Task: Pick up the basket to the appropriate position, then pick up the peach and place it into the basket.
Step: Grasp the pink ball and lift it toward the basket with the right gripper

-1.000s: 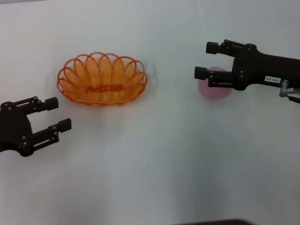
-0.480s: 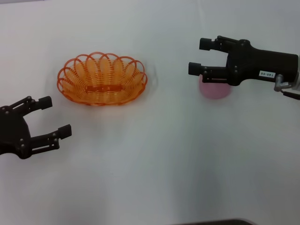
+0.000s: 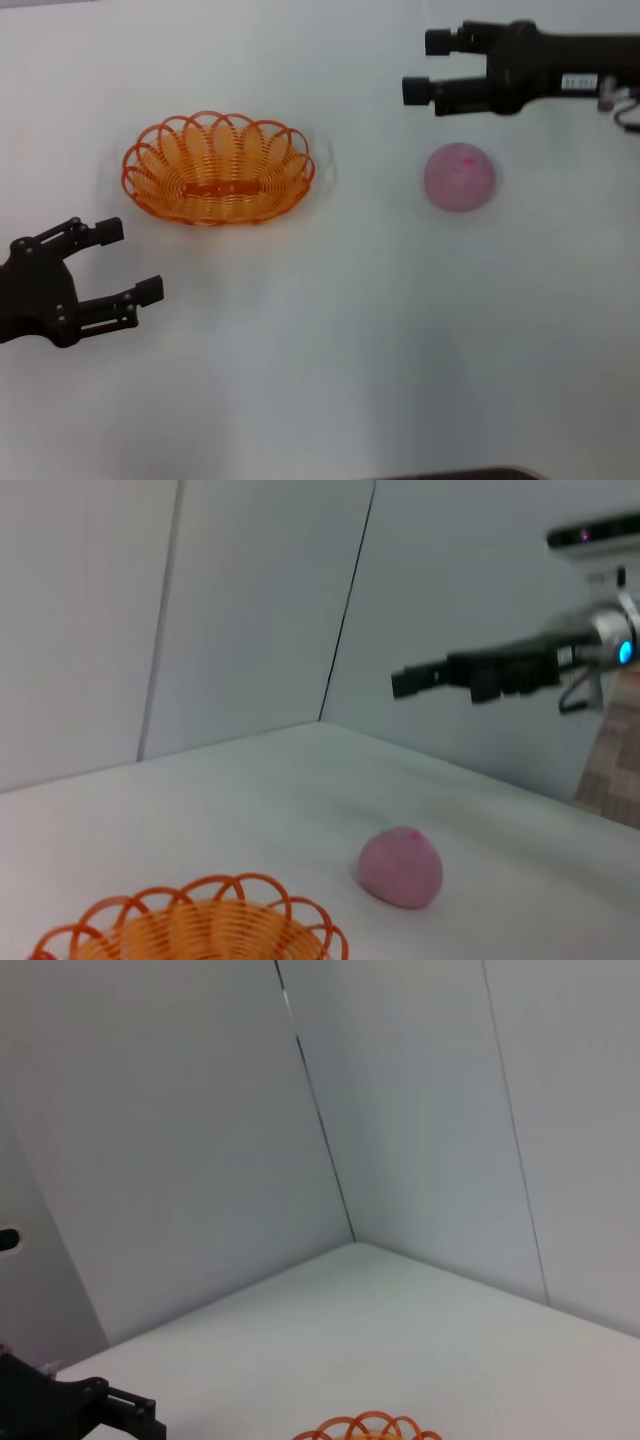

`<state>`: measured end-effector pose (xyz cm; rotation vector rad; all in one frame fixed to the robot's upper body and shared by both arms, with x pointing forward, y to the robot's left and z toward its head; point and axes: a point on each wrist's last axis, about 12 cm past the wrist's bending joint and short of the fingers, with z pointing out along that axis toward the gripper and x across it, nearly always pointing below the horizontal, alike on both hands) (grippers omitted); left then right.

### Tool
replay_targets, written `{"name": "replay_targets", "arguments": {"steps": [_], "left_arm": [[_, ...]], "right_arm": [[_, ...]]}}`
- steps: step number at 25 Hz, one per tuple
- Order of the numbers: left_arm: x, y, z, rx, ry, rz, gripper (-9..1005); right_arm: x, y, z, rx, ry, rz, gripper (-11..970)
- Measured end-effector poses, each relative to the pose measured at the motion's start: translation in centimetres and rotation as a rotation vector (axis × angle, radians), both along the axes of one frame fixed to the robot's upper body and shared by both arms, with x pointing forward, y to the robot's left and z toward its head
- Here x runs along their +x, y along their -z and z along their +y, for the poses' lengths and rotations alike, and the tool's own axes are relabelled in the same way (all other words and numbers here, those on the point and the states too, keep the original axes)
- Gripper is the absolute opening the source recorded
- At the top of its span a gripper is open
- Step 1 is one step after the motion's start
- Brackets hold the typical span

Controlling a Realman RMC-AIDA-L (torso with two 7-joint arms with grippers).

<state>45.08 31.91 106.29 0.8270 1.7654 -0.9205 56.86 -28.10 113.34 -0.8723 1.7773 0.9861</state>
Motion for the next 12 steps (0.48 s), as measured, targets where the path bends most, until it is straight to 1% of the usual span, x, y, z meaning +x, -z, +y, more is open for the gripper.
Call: {"name": "replay_targets", "arguments": {"steps": [5, 8, 11, 12], "left_arm": [[0.0, 0.2, -0.2, -0.007, -0.001, 0.010, 908], [0.0, 0.2, -0.2, -0.009, 0.002, 0.010, 908], [0.0, 0.2, -0.2, -0.012, 0.005, 0.010, 908], [0.0, 0.2, -0.3, -0.015, 0.006, 0.012, 908]], "right_arm": [[1.6, -3.9, 0.8, -0.110, -0.030, 0.050, 914], [2.4, -6.0, 1.0, -0.181, -0.024, 0.089, 914], [3.3, -7.3, 1.3, -0.288, 0.007, 0.133, 914], [3.5, -7.5, 1.4, -0.323, 0.014, 0.149, 914]]}}
